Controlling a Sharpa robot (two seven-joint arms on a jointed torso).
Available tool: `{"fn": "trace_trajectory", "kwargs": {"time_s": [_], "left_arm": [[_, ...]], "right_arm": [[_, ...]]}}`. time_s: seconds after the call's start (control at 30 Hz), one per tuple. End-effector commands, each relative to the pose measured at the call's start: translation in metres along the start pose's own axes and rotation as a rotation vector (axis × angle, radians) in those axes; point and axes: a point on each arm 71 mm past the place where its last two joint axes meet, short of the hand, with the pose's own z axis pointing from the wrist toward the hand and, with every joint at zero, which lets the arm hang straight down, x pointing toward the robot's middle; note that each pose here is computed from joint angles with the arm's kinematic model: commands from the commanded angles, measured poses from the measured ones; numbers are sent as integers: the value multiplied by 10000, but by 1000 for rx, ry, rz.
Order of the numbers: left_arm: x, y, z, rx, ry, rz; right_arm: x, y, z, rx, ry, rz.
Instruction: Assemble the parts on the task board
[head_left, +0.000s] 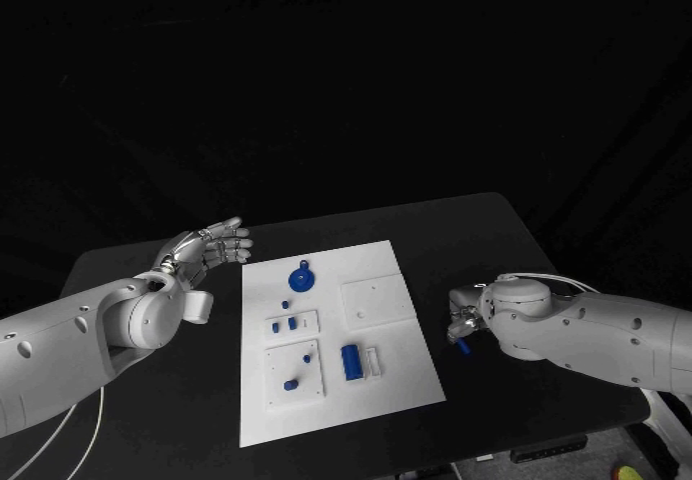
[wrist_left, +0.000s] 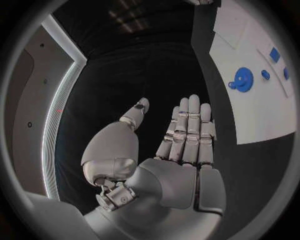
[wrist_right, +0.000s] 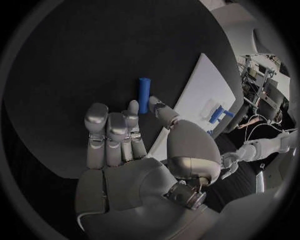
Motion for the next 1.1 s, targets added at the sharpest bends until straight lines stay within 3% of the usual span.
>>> {"fn": "trace_trajectory", "kwargs": {"time_s": [0.03,0.37,0.63,0.97,1.1], "left_arm": [[37,-8,6,6,18,-10],[20,-9,0,5,13,-9],[21,-8,1,5,14,-9],[32,-7,7,5,16,-10],[37,-5,15,4,16,-10]], "right_arm": [[441,164,32,-51,144,-45],[483,223,25,-66,130,-13],[482,194,-14,-69,146,194],[140,202,-106,-100,76,261],[-103,195,-170,-118,56,320]]}}
